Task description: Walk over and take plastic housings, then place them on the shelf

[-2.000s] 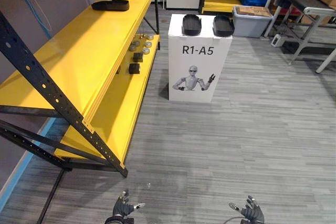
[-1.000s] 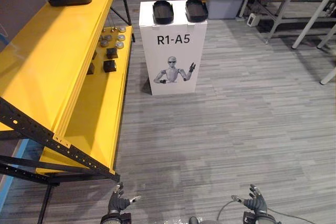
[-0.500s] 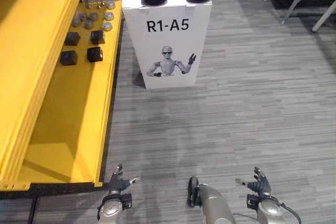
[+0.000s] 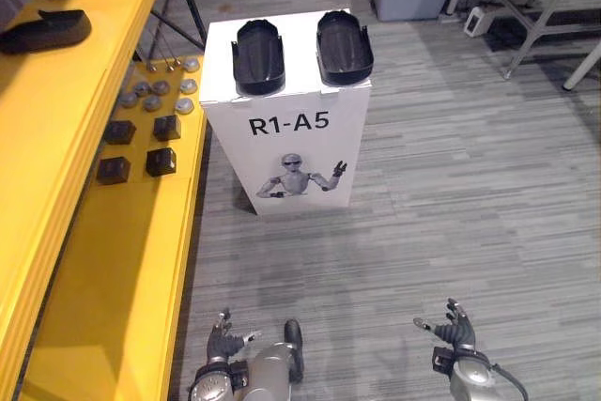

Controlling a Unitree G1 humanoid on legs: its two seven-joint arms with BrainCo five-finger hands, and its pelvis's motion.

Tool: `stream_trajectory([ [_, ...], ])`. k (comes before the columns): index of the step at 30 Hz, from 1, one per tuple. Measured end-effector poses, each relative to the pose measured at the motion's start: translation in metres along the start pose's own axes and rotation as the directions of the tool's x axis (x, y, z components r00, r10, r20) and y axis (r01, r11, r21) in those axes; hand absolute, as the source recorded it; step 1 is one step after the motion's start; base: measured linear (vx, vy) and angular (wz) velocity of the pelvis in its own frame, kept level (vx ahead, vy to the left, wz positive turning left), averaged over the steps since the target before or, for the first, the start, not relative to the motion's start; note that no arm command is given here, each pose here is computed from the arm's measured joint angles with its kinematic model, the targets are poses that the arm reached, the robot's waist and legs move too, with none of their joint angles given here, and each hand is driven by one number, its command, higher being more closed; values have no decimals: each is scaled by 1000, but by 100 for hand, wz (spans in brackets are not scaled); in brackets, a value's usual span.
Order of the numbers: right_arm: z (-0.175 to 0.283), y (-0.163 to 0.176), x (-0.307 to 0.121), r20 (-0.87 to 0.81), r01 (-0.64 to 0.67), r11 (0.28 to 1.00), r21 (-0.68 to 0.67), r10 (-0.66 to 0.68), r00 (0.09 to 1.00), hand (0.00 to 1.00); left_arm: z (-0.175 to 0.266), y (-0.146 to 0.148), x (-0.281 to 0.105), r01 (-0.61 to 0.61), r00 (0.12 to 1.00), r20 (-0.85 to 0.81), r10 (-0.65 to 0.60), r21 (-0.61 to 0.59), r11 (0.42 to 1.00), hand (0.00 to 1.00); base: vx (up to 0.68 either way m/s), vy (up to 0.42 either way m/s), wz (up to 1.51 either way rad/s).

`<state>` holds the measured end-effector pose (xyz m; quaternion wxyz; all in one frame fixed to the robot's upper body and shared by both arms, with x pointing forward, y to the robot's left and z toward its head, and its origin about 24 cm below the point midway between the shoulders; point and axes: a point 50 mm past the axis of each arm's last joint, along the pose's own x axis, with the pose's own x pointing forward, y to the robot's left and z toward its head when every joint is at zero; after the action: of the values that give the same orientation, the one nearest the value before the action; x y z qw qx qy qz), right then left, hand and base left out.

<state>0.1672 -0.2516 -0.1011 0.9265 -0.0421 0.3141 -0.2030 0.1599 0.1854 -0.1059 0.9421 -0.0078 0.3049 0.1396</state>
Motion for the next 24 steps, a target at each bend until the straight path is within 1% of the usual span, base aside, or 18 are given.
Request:
stream_trajectory([
  [2,-13,5,-5,-44,-9,1000,9,9,999,0,-11,5,-2,-8,999,-48,9,18,1000,0,587,167,24],
  [4,-20,6,-9,-66,-16,1000,9,16,998,0,-12,7,-1,-1,998,-59,3,44,999,0,467,75,52],
  [7,-19,14,-9,-62,-51,999,-4,51,997,0,-12,11,0,-11,998,-58,14,55,998,0,559,7,39],
  [10,-18,18,-9,-58,-66,998,-4,65,996,0,-8,13,2,-15,999,-44,18,58,998,0,492,-95,51],
  [13,-29,16,-14,-98,-57,998,-4,56,994,0,-9,18,2,-25,998,-51,29,67,997,0,551,-209,46],
  [14,-33,12,-13,-117,-48,999,-13,47,992,0,-16,12,1,-17,997,-80,21,52,998,0,529,-238,19],
  [16,-30,15,-13,-105,-50,999,1,50,993,0,-17,6,0,-11,996,-85,13,32,999,0,507,-271,28],
  [20,-34,19,-25,-90,-58,998,24,60,994,0,-11,-9,-1,4,998,-61,-6,-32,999,0,367,-172,34],
  [24,-30,19,-22,-78,-46,998,49,50,996,0,-12,-10,-2,4,998,-63,-6,-36,999,0,250,20,-21],
])
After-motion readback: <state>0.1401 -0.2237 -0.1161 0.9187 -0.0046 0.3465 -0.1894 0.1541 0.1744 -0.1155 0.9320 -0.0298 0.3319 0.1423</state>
